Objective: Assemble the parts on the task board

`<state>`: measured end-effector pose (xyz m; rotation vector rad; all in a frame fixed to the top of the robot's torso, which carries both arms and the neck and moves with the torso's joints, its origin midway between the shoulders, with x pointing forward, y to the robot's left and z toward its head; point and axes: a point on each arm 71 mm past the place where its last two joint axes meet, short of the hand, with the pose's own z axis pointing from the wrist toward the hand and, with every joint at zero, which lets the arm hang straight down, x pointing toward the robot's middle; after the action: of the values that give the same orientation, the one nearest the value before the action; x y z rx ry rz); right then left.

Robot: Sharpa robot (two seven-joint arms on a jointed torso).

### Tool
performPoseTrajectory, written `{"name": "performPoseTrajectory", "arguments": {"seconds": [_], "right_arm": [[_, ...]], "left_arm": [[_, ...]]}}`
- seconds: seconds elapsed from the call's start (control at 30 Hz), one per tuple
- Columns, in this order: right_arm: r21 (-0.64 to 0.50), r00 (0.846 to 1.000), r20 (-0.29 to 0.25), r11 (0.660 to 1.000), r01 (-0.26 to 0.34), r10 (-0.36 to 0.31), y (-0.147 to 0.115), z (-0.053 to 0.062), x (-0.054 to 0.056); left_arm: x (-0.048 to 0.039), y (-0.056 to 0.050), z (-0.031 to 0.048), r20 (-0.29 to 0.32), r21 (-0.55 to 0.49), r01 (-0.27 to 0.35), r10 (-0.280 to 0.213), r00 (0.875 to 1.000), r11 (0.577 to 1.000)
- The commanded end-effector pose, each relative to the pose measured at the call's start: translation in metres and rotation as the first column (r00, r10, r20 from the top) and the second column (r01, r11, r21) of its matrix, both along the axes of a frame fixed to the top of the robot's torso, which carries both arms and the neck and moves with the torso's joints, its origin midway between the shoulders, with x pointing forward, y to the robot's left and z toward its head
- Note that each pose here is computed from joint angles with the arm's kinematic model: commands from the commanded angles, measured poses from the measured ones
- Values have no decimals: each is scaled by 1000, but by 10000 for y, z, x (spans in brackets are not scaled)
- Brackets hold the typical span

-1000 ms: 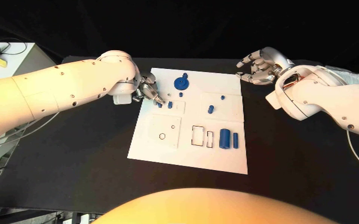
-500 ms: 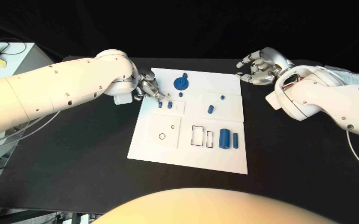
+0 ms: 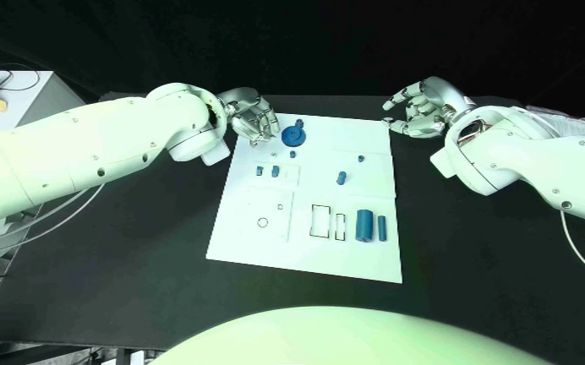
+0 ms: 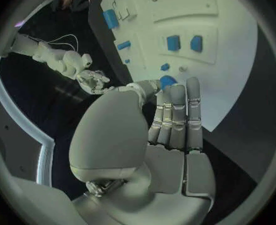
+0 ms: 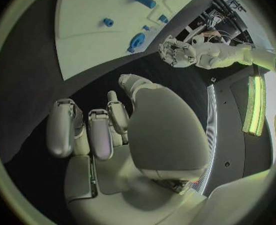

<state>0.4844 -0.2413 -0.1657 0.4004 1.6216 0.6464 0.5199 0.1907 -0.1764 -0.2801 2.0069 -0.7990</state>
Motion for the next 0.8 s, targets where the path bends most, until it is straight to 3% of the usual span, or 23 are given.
{"name": "performPoseTrajectory", "arguments": {"seconds": [0.03,0.2,0.37,0.47,0.6,0.8], "right_arm": [[2,1000,13,1000,-15,15,13,6,1],[3,1000,14,1000,-17,17,20,5,5],[3,1000,14,1000,-19,19,28,0,6],[3,1000,13,1000,-20,20,31,-4,5],[3,1000,11,1000,-20,20,32,-7,4],[3,1000,10,1000,-21,21,37,-10,3]], "left_arm": [[-9,-141,171,316,-145,112,-61,947,983],[-40,-272,55,400,-85,193,-143,905,978],[-35,-359,-103,401,29,223,-215,890,974],[-28,-396,-187,384,97,227,-247,890,969],[-16,-432,-282,330,188,223,-275,903,957],[-8,-457,-352,277,272,217,-293,915,937]]}}
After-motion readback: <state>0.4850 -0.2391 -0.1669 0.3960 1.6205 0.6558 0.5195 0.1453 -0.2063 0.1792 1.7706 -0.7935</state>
